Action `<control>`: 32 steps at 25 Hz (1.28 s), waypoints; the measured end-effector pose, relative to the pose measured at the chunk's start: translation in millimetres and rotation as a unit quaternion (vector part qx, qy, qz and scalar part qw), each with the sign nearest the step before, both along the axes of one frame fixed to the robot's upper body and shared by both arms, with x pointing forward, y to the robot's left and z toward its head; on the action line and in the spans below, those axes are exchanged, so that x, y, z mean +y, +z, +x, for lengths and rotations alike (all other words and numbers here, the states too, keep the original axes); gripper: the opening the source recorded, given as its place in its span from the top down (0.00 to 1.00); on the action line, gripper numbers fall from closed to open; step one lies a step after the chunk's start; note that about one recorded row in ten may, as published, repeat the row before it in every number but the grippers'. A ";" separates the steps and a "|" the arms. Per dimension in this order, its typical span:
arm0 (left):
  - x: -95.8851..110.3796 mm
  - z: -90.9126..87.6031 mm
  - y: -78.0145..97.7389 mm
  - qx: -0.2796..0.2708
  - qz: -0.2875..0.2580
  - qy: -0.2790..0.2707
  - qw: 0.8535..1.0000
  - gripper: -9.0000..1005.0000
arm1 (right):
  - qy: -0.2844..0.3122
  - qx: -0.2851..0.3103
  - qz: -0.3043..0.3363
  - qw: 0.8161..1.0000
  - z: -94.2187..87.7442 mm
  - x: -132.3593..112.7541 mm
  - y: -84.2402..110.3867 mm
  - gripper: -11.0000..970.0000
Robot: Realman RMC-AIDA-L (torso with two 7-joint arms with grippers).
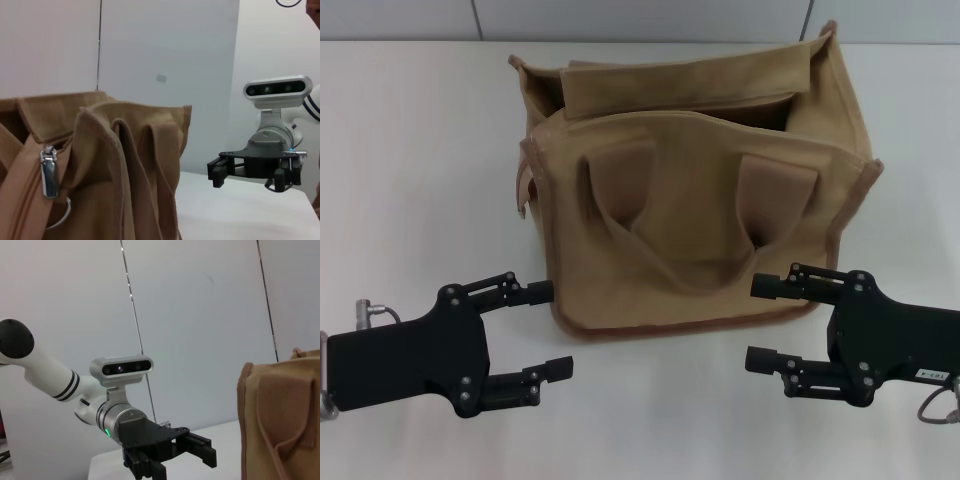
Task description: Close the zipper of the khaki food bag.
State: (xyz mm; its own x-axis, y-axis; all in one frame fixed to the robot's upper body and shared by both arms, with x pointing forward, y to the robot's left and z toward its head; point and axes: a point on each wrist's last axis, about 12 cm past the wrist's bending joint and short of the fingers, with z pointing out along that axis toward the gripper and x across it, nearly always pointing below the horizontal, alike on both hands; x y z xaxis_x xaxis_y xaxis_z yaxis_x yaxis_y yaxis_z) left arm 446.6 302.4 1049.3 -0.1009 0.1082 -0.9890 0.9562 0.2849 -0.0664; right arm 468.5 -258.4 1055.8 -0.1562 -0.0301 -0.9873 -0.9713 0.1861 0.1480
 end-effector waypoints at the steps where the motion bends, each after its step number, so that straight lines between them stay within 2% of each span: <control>1: -0.6 0.7 0.4 0.003 0.001 -0.002 1.000 0.22 | 0.001 0.002 -0.001 1.000 -0.2 0.0 -0.3 0.22; 16: -1.3 4.2 2.5 0.004 0.000 -0.003 1.000 0.22 | 0.000 0.014 -0.018 1.000 1.0 -0.2 -3.9 0.22; 19: 5.2 6.7 1.9 -0.005 -0.001 0.038 0.999 0.22 | 0.000 0.014 -0.018 1.000 1.3 0.0 -3.7 0.22; 23: 27.2 14.8 -0.9 -0.013 -0.004 0.159 0.987 0.22 | 0.000 0.014 -0.018 1.000 1.4 0.1 -3.7 0.22; 28: 40.3 17.3 -3.6 -0.017 0.002 0.222 0.975 0.22 | 0.001 0.014 -0.018 1.000 1.3 0.6 -3.8 0.22; 32: 42.2 20.3 -3.8 -0.017 0.000 0.239 0.971 0.22 | 0.000 0.014 -0.017 1.000 1.3 0.7 -3.8 0.22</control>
State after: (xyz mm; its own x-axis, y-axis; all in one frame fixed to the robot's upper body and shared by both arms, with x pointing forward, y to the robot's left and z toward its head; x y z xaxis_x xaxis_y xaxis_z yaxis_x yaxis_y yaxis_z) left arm 467.0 344.6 1045.5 -0.1071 0.0573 -0.9926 0.7167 0.6964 -0.0372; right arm 469.7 -257.7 1052.0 -0.1833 -0.0644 -0.9810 -0.9671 0.1908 0.1682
